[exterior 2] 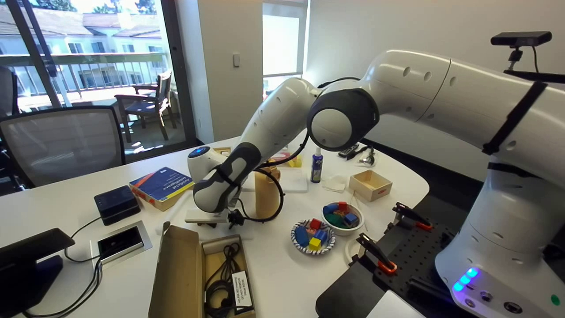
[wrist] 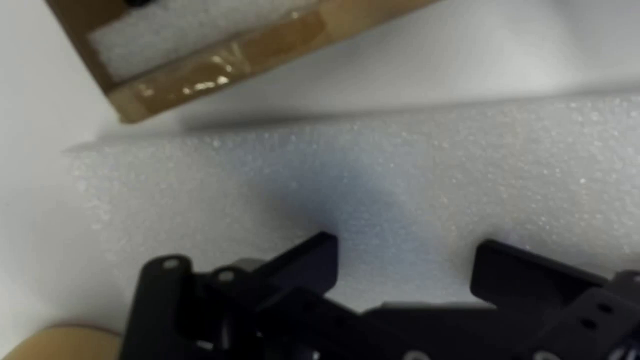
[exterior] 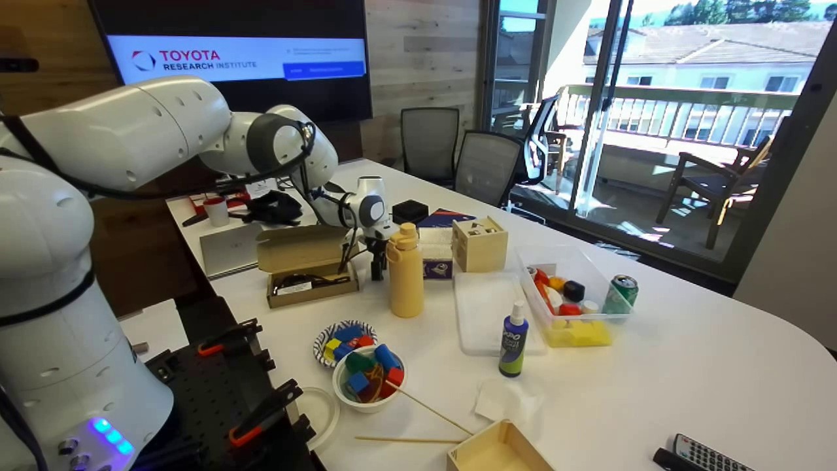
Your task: Put the paper in the box
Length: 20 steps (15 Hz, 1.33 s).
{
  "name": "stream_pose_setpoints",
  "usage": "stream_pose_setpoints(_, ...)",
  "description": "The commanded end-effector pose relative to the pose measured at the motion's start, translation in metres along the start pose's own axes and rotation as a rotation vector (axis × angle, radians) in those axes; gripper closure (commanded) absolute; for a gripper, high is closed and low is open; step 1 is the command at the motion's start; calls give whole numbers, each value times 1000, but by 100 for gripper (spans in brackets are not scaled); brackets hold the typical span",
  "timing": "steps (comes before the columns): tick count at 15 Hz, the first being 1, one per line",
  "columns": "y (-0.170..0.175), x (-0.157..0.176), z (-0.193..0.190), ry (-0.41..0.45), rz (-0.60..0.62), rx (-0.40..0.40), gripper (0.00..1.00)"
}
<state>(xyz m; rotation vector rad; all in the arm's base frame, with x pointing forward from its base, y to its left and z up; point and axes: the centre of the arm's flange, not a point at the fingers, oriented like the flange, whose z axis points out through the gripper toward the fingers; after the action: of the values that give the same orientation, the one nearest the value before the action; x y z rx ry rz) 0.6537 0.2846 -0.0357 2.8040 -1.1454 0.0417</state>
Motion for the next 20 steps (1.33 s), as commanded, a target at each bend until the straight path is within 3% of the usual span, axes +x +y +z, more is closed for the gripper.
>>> stream_pose_setpoints(1, -22, -8, 36, -54, -18, -16, 55)
stream_pose_setpoints(4, -30, -8, 35, -61, -27, -27, 78)
stream_pose_setpoints(6, -33, -8, 24, -60, -29, -23, 41)
stream_pose_setpoints(8, -35, -12, 1, -52, -37, -17, 33)
stream_pose_setpoints(12, -42, -30, -41, -39, -73, -11, 3)
stream_pose_setpoints(16, -52, -35, -68, -15, -94, 1, 0)
stream_pose_setpoints(20, -51, -16, -55, -28, -118, -20, 0)
